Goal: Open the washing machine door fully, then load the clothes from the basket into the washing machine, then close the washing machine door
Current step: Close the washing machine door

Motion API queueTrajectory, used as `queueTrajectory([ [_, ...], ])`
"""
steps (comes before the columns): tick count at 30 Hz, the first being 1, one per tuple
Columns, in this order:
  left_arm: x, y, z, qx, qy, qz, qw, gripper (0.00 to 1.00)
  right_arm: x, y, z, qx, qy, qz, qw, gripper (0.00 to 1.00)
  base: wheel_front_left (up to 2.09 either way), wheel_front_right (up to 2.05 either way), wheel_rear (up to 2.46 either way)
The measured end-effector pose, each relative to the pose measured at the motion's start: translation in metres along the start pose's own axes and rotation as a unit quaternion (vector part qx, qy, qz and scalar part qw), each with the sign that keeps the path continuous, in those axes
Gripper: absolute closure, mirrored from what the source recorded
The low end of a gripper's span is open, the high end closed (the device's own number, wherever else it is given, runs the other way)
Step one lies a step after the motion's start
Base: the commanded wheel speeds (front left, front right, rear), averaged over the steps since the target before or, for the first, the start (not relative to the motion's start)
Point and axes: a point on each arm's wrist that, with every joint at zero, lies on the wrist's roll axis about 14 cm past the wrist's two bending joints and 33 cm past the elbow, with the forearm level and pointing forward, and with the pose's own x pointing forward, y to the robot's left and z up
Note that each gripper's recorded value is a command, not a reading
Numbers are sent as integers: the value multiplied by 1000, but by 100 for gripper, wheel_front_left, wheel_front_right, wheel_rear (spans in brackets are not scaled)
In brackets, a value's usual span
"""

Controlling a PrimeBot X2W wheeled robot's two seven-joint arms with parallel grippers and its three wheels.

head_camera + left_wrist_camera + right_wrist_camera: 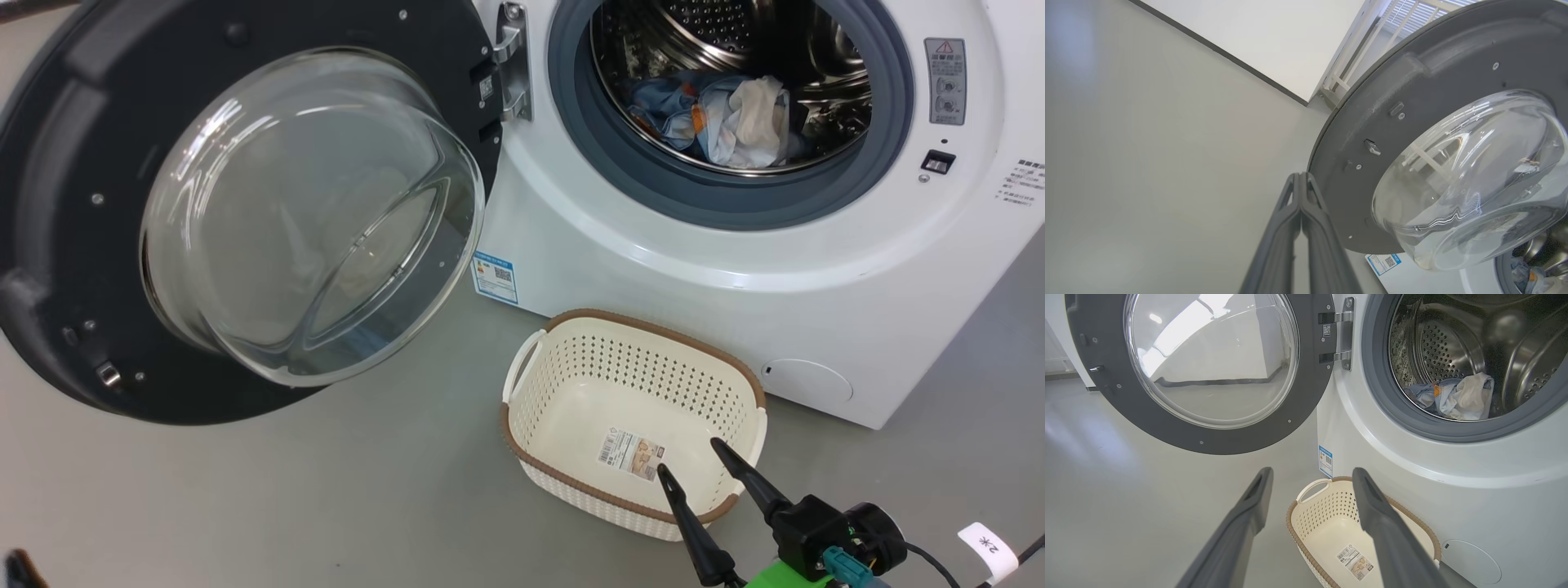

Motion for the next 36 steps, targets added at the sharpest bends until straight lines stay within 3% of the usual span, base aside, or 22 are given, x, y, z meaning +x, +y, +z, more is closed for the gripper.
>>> queueTrajectory([
  [5, 26, 7, 23, -142, -46, 20, 989, 100, 1, -1, -6, 5, 6, 0, 1000, 0, 0, 0, 0],
  [11, 73, 15, 86, -298, -107, 18, 949, 100, 0, -4, -11, 10, 11, -4, 1000, 0, 0, 0, 0],
  [14, 97, 16, 121, -351, -117, 5, 929, 100, -3, -7, -17, 13, 20, -9, 1000, 0, 0, 0, 0],
  [18, 125, 8, 145, -391, -94, -10, 915, 100, -17, -11, -34, 22, 45, -21, 999, 0, 0, 0, 0],
  [21, 143, -9, 168, -449, -94, -32, 888, 100, -28, -13, -48, 27, 67, -29, 997, 0, 0, 0, 0],
  [24, 157, -29, 192, -462, -96, -56, 880, 100, -35, -16, -54, 28, 76, -35, 996, 0, 0, 0, 0],
  [28, 172, -49, 206, -450, -82, -77, 886, 100, -43, -22, -58, 22, 82, -47, 995, 0, 0, 0, 0],
  [31, 183, -73, 195, -442, -41, -96, 891, 100, -50, -29, -61, 23, 87, -61, 994, 0, 0, 0, 0],
  [36, 196, -100, 168, -452, 20, -113, 885, 100, -64, -41, -69, 23, 99, -87, 991, 0, 0, 0, 0],
])
